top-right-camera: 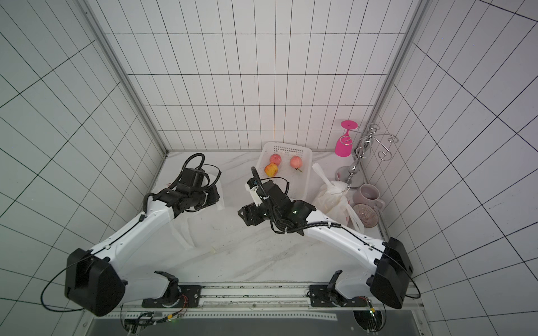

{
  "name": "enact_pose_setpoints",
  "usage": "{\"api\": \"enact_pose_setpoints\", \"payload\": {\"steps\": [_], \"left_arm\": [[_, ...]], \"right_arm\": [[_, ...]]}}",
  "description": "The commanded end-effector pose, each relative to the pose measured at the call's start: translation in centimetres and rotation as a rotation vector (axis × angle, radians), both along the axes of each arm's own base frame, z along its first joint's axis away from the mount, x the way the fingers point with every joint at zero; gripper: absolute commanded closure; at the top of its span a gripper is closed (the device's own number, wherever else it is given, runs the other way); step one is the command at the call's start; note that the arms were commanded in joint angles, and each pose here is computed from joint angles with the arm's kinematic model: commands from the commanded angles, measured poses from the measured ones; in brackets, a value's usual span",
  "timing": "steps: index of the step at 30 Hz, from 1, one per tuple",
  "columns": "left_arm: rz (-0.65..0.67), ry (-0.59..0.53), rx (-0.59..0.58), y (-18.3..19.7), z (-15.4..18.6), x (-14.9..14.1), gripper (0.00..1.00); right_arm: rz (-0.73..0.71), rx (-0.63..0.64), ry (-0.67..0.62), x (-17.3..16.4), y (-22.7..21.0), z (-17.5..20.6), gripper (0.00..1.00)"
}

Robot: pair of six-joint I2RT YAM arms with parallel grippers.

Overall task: Place the peach into a plastic bag & tie a knot
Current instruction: Pick up the plastic bag at the center of the board.

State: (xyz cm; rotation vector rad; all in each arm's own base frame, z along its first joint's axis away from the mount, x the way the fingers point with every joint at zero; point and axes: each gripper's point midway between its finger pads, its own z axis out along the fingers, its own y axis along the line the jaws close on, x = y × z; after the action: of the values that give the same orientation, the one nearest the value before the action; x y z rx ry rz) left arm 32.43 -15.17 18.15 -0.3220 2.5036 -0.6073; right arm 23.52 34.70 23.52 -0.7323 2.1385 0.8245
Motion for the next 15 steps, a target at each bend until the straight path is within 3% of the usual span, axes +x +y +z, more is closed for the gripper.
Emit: {"api": "enact_pose_setpoints", "payload": {"steps": [1, 4, 15], "left_arm": [[0.023, 0.000, -0.090, -1.1, 2.4, -0.5, 0.94], [-0.010, -0.017, -0.109, -2.3, 4.2, -0.7, 0.93], [-0.070, -0.076, -0.176, -4.3, 8.9, -1.8, 0.92]], "right_arm": [[0.068, 0.070, -0.266, 0.6, 1.1, 2.3, 0.19], [0.093, 0.029, -0.372, 1.1, 1.1, 2.2, 0.17], [0.094, -0.023, -0.495, 4.2, 5.7, 0.9, 0.17]]}}
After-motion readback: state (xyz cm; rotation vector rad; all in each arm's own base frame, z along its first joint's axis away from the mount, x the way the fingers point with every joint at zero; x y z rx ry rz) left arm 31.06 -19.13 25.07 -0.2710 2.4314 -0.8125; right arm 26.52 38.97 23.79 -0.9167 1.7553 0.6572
